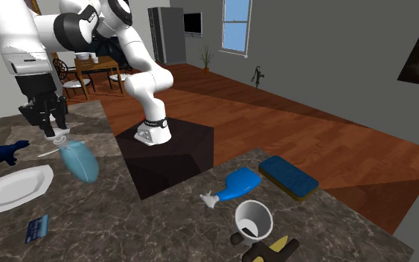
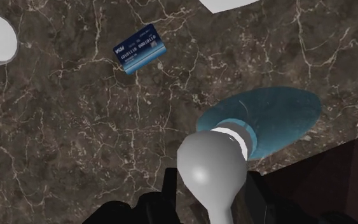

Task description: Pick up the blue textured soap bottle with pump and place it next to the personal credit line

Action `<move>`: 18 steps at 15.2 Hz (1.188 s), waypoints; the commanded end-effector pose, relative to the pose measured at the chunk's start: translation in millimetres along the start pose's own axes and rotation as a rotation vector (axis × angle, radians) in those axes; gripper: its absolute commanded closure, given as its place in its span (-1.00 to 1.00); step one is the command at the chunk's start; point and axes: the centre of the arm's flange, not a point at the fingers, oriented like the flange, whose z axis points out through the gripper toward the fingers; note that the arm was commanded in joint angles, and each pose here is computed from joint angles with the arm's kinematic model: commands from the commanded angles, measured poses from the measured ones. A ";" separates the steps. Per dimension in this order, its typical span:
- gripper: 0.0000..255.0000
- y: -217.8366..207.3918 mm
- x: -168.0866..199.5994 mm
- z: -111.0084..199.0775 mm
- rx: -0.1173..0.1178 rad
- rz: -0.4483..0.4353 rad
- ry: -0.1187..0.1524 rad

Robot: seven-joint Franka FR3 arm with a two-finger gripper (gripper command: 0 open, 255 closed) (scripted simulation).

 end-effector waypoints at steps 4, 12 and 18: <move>1.00 -3.7 -1.9 25.0 -0.001 0.000 0.000; 1.00 -4.8 -2.3 32.8 -0.001 0.000 0.000; -1.00 -4.0 -0.8 29.4 -0.001 0.000 0.000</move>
